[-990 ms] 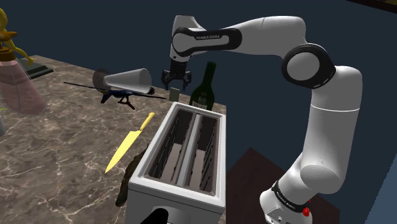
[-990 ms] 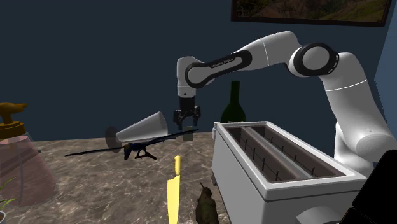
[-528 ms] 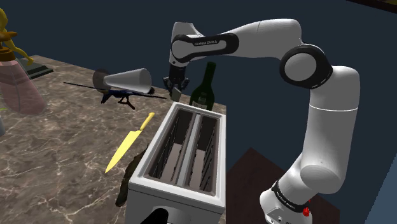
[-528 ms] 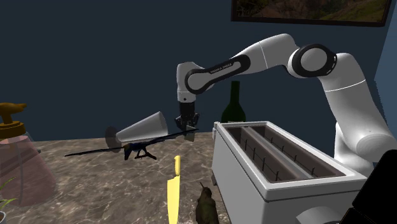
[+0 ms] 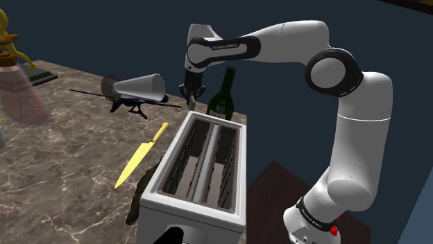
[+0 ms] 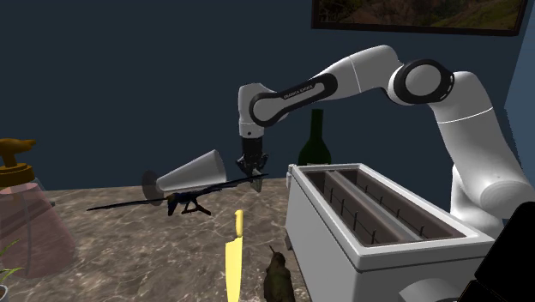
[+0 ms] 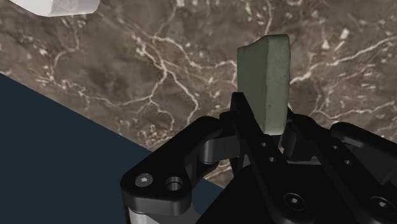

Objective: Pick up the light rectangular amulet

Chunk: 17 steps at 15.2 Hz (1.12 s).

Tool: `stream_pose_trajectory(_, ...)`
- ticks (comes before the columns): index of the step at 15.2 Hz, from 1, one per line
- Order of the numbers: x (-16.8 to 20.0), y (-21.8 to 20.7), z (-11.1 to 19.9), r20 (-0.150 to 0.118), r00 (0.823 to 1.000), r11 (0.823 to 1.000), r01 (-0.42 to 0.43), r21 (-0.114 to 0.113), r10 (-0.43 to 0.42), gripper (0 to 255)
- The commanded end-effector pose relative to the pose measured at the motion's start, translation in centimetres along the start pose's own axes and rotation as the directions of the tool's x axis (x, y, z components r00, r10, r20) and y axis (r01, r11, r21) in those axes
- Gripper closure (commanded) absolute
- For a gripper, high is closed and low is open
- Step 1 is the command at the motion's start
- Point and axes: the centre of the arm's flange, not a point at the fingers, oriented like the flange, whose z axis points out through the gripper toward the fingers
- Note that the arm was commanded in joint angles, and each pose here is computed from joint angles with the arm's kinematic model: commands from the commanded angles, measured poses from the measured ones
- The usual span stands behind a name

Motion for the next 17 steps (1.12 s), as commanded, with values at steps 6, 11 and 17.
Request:
stream_pose_trajectory(6, -0.1, 0.0, -3.0, 0.003, 1.000, 1.000, 0.001, -0.001, -0.001, 255)
stream_pose_trajectory(11, -0.1, 0.1, -5.6, 0.003, 1.000, 1.000, 0.001, -0.001, -0.001, 255)
stream_pose_trajectory(17, -0.1, 0.1, -7.8, 0.003, 1.000, 1.000, 0.001, -0.001, -0.001, 255)
